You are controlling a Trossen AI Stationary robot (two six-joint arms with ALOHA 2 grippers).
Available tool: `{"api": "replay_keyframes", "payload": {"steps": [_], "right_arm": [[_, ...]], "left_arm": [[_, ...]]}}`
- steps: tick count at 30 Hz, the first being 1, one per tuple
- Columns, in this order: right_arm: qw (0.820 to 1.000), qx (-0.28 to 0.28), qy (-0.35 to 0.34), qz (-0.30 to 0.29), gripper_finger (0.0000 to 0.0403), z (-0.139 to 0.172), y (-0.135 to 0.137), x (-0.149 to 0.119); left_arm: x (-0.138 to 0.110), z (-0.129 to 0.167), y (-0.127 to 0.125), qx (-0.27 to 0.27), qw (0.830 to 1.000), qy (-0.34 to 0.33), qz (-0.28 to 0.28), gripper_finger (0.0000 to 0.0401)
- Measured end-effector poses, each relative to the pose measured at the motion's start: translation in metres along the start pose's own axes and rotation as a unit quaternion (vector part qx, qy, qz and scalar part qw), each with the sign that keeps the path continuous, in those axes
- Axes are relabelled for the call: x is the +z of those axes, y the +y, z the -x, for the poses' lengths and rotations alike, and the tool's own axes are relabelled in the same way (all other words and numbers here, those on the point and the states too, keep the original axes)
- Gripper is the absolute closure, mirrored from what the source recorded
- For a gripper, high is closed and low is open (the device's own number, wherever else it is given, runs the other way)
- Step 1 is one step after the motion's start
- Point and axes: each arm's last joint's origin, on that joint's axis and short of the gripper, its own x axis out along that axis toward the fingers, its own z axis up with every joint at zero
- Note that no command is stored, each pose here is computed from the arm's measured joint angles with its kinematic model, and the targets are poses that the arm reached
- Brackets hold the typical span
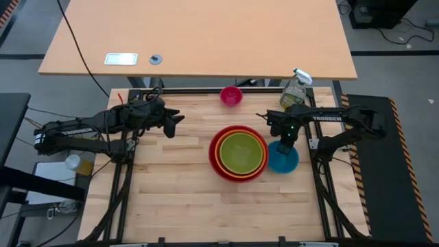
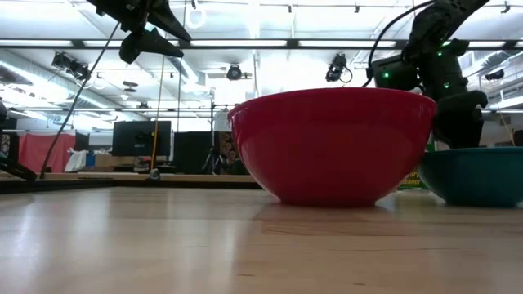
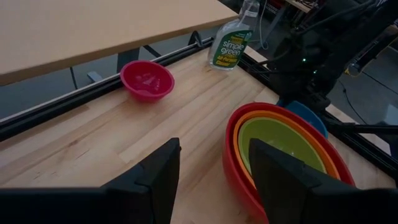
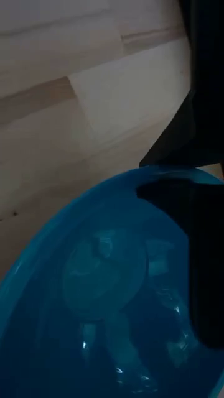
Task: Nest bowls inside each other by size order
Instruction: Stack the blue bowl on top of the green bowl
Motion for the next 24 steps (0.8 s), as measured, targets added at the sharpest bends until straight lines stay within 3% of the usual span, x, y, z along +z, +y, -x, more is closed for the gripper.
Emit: {"api": "replay_keyframes", "payload": {"steps": [7,16,24], "right_arm": [[0.999,-0.013,-0.015,0.036,0.0375,0.024,0.001,-0.005],[0.99,0.061,-0.006,0.128,0.0374,0.078,0.012,-0.012],[0.99,0.069,-0.03,0.121,0.0373,0.123,0.013,-0.017]], "left_arm": [[0.0,0.0,0.0,0.0,1.0,0.0,-0.004,0.0207],[0.005,0.0,-0.003,-0.014,1.0,-0.025,-0.004,0.0207],[0.01,0.001,-0.005,-0.025,0.998,-0.05,-0.019,0.0207]]}}
